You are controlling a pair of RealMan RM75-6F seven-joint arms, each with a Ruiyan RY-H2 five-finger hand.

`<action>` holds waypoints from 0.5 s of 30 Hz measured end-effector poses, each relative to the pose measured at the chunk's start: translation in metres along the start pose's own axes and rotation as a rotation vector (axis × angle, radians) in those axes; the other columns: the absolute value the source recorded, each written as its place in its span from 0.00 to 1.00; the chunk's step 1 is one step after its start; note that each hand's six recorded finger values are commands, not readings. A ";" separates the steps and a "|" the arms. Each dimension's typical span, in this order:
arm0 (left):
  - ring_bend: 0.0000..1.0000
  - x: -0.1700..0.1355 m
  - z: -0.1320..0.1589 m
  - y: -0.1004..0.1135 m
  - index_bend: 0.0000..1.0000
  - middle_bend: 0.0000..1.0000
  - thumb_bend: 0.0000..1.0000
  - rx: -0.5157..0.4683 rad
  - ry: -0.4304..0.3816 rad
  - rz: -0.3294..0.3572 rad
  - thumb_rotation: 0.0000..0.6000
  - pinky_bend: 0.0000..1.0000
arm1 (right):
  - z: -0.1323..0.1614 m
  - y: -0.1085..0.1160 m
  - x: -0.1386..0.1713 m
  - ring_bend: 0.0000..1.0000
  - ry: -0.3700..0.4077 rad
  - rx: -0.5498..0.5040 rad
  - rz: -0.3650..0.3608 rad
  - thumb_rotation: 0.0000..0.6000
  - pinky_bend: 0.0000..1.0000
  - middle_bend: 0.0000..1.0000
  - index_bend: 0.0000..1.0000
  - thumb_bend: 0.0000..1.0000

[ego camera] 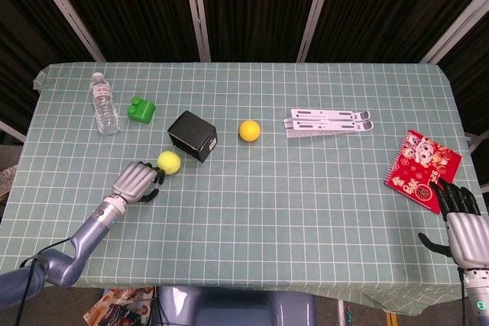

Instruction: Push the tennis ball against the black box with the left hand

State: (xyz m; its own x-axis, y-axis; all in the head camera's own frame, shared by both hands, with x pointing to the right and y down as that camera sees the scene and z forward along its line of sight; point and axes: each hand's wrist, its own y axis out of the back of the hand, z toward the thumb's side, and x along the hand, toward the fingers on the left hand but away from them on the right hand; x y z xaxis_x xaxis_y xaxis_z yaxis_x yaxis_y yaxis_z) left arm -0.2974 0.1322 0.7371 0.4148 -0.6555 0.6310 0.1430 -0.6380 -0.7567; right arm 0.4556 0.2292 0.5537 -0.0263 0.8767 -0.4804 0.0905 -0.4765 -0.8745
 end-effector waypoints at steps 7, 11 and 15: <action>0.29 0.009 0.004 0.001 0.44 0.39 0.34 -0.004 0.008 -0.007 1.00 0.41 | -0.001 0.001 0.003 0.00 -0.001 0.000 0.001 1.00 0.00 0.00 0.00 0.23; 0.25 0.014 0.007 0.002 0.43 0.33 0.34 -0.001 0.016 0.000 1.00 0.38 | 0.000 0.001 0.004 0.00 0.003 -0.009 0.011 1.00 0.00 0.00 0.00 0.23; 0.23 0.020 0.009 0.005 0.43 0.32 0.34 -0.001 0.016 0.016 1.00 0.34 | 0.000 0.002 0.006 0.00 0.007 -0.006 0.011 1.00 0.00 0.00 0.00 0.24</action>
State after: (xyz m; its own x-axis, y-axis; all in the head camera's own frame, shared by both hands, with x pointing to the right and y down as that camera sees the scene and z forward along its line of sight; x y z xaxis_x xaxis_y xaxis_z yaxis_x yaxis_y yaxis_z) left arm -0.2799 0.1199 0.7445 0.4022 -0.6720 0.6218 0.1353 -0.6281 -0.7663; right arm 0.4556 0.2338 0.5494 -0.0183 0.8719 -0.4894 0.0967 -0.4856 -0.8688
